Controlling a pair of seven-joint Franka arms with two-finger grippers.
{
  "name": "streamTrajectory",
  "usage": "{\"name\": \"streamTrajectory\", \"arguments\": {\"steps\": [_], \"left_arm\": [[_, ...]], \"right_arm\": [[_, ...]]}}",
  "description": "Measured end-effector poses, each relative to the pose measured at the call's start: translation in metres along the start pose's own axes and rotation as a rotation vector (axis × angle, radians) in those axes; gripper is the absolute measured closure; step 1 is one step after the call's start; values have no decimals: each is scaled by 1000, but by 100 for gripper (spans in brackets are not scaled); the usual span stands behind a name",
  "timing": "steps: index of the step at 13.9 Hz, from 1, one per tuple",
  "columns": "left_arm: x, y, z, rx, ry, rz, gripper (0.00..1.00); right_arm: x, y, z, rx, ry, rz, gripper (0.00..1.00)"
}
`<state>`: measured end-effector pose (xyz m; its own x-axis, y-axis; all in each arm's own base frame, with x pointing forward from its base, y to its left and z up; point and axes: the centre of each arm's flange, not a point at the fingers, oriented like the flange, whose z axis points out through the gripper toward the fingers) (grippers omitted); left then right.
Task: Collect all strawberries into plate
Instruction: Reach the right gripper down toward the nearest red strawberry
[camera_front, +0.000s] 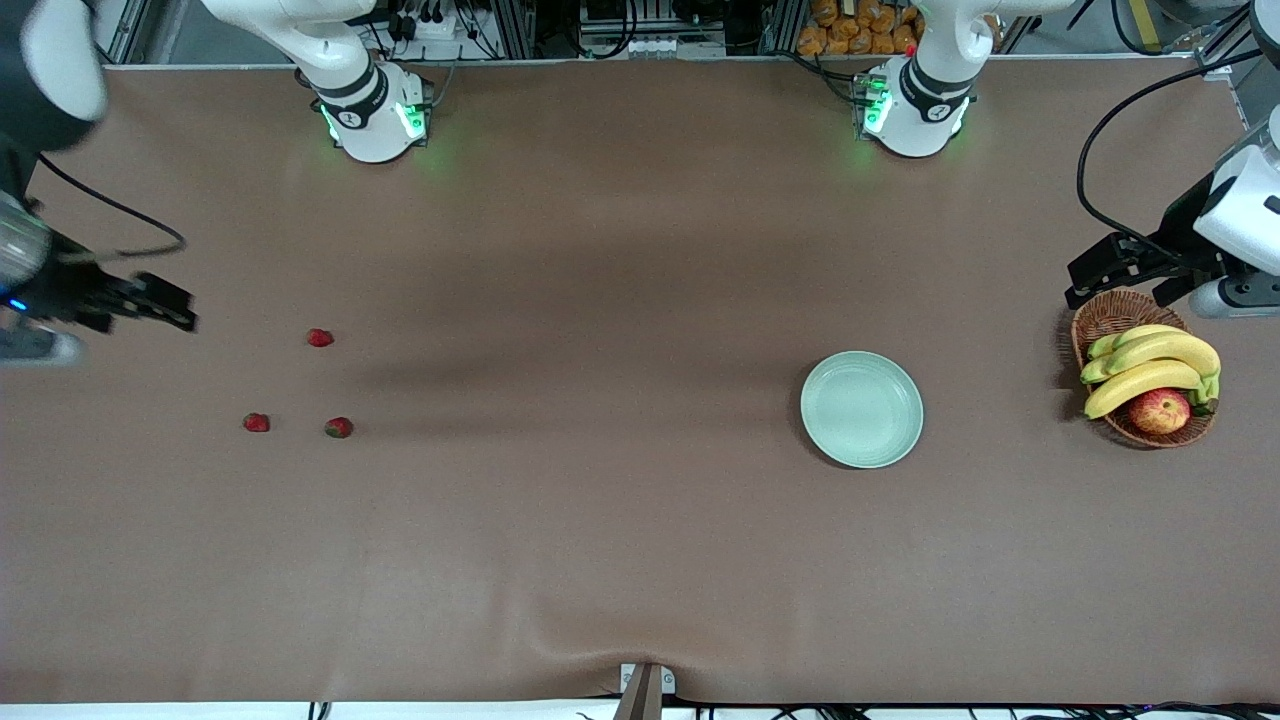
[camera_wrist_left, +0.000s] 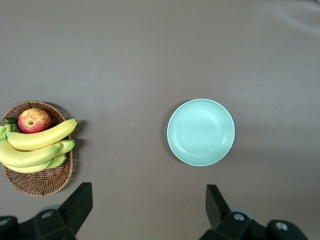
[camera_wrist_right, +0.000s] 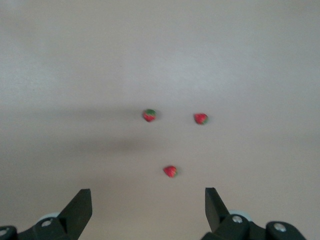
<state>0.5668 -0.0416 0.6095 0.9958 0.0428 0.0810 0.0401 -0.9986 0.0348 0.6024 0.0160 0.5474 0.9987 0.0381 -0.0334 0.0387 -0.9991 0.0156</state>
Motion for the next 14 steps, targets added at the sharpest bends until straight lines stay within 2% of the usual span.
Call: {"name": "streamTrajectory", "arguments": {"steps": [2,5,9,14], "left_arm": [[0,0,0,0,-2,0,0],[-1,0,1,1,-8,0,0],[-1,0,1,1,-10,0,0],[-2,0,2,2,-21,0,0]], "right_arm": [[13,-12,21,-5,-9,-11,0],[20,-9,26,-7,17,-10,0],[38,-6,77,-16,-42,-3,0],[62,17,167,-28,-119,31,0]]}}
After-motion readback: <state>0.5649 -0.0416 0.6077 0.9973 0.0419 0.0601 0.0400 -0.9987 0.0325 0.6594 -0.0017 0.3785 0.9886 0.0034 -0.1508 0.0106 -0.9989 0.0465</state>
